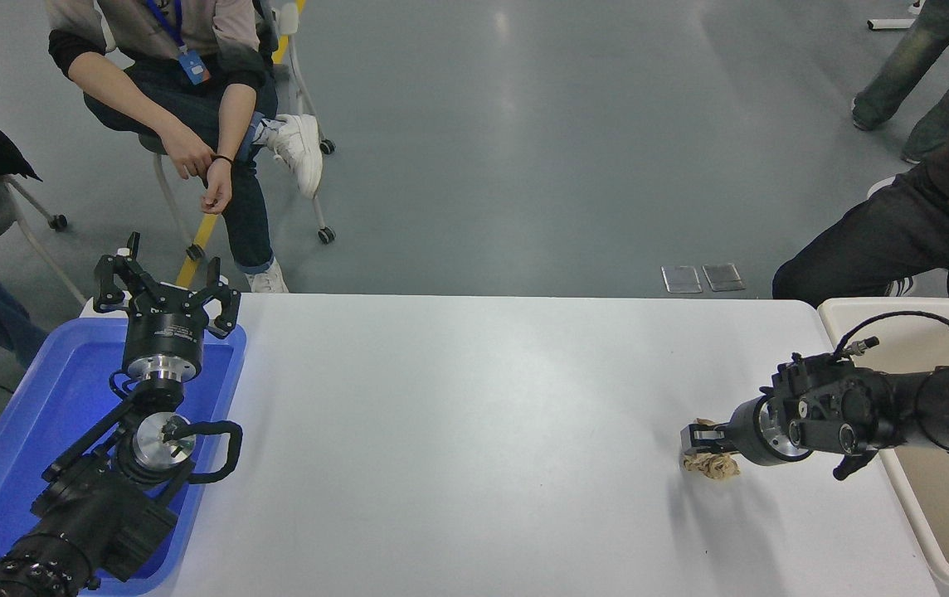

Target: Pick up paper ball place in dustbin

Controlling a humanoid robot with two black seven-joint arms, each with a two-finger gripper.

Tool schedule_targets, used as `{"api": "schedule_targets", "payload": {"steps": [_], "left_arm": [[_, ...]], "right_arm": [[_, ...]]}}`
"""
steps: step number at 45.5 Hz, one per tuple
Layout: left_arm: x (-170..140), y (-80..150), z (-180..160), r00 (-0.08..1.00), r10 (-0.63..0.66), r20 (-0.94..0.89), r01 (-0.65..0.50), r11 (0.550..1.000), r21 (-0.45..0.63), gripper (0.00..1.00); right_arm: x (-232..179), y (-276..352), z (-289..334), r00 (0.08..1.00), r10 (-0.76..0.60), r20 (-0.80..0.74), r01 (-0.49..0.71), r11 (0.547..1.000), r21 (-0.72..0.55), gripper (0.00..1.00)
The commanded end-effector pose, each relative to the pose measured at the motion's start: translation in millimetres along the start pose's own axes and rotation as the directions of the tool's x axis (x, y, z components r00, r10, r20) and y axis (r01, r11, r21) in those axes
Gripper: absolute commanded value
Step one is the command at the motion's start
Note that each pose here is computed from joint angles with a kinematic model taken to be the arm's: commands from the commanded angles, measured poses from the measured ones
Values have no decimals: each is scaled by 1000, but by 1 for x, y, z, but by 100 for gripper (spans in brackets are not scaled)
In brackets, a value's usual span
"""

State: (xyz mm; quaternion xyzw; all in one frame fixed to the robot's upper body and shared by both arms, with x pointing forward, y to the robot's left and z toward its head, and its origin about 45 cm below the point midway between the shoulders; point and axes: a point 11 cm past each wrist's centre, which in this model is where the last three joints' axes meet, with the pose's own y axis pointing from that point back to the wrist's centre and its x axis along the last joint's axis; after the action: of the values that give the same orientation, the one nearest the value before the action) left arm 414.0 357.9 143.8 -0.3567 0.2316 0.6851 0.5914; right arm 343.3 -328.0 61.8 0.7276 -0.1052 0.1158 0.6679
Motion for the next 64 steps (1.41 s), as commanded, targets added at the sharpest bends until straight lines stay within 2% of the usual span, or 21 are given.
{"api": "schedule_targets", "payload": {"steps": [1, 7, 12, 26, 35, 54, 64], "left_arm": [[0, 0, 0, 1000, 0, 0, 0, 1000, 0, 99], [0, 0, 0, 1000, -1, -1, 1, 1000, 0, 99], [0, 0, 0, 1000, -1, 1, 1, 1000, 1, 99], [0, 0, 0, 1000, -2, 1, 2, 1000, 2, 99], [0, 0, 0, 1000, 0, 1, 0, 1000, 2, 99], [0, 0, 0, 1000, 0, 1, 0, 1000, 2, 99], [0, 0, 0, 1000, 0, 0, 0, 1000, 0, 99]], "right_arm": [[1, 0, -1, 1000, 6, -5, -6, 1000, 4, 0], [15, 15, 0, 1000, 5, -31, -5, 1000, -2, 0], [33, 52, 15, 1000, 10, -15, -10, 1000, -24, 0], [98, 224, 6, 997, 30, -65, -36, 995, -91, 0], [128, 303, -6, 994, 66, -83, -78, 986, -146, 0], [123, 340, 2, 994, 83, -66, -95, 974, -204, 0], [111, 347, 53, 997, 76, -22, -79, 952, -295, 0]]}}
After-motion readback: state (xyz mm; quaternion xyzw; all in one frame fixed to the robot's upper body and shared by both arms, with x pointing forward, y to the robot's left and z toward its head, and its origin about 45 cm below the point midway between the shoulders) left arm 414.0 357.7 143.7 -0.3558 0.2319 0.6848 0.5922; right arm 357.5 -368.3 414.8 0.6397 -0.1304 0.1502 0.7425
